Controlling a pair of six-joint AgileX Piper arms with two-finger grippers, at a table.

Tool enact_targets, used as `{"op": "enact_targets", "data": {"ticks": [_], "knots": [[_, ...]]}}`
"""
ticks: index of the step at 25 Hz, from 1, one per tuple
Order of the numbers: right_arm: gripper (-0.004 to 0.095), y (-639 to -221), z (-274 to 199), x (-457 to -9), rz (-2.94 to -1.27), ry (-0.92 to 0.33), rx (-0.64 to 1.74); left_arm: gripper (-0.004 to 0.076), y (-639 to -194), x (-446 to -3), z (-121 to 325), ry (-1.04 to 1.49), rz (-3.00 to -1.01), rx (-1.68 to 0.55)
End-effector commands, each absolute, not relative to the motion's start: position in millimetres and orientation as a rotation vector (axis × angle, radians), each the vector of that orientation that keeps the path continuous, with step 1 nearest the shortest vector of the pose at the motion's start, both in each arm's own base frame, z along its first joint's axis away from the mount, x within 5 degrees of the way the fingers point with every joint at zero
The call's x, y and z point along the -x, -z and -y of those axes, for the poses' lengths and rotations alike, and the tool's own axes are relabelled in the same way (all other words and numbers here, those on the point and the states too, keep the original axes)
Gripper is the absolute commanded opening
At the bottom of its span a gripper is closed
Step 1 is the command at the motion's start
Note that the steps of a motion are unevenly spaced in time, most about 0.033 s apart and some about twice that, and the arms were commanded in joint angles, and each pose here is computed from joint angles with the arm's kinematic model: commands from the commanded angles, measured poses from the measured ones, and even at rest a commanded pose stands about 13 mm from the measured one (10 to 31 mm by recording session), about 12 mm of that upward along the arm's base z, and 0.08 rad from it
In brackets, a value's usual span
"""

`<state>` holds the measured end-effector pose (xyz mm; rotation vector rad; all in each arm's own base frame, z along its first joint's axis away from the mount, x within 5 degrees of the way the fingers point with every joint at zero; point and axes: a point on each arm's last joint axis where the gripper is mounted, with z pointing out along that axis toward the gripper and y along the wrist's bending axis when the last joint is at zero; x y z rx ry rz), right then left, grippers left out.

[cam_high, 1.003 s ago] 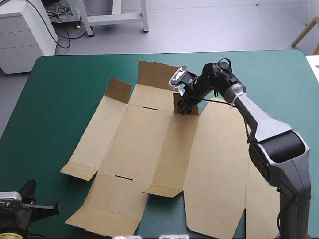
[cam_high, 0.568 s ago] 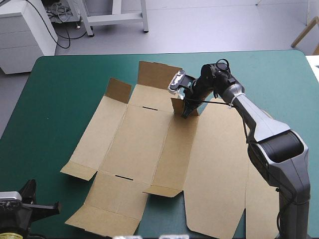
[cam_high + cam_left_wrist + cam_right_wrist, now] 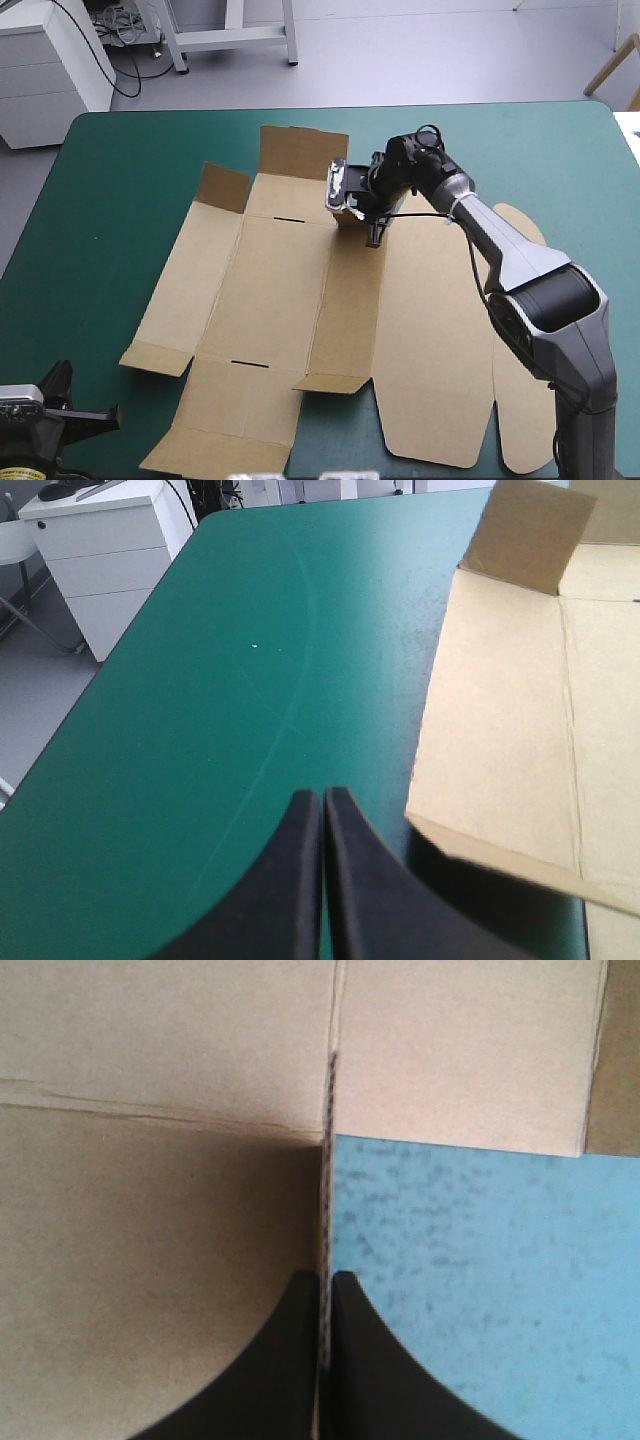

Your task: Fold the box

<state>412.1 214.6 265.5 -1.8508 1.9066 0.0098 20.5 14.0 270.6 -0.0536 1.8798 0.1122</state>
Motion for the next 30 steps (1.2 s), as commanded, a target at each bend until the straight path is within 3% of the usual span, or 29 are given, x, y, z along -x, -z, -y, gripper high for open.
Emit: {"op": "enact_targets", "data": {"ticks": [1, 8, 13, 19, 30], "knots": [[-0.0020, -305, -241, -395, -1.728, 0.006, 1.808, -0.0010, -283, -22, -13, -0.095, -1.797, 0.049], [-0.0020, -310, -269, -382, -1.642, -0.010, 1.817, -0.0010, -283, -22, -13, -0.095, -1.797, 0.049], [-0.0020, -312, -267, -388, -1.495, 0.130, 1.893, -0.0010, -283, -22, -13, -0.095, -1.797, 0.049], [-0.0020, -311, -262, -390, -1.474, 0.226, 1.942, -0.0010, -283, -22, -13, -0.095, -1.797, 0.049], [-0.0007, -311, -267, -387, -1.458, 0.154, 1.938, -0.0010, -283, -22, -13, -0.095, -1.797, 0.049]]}}
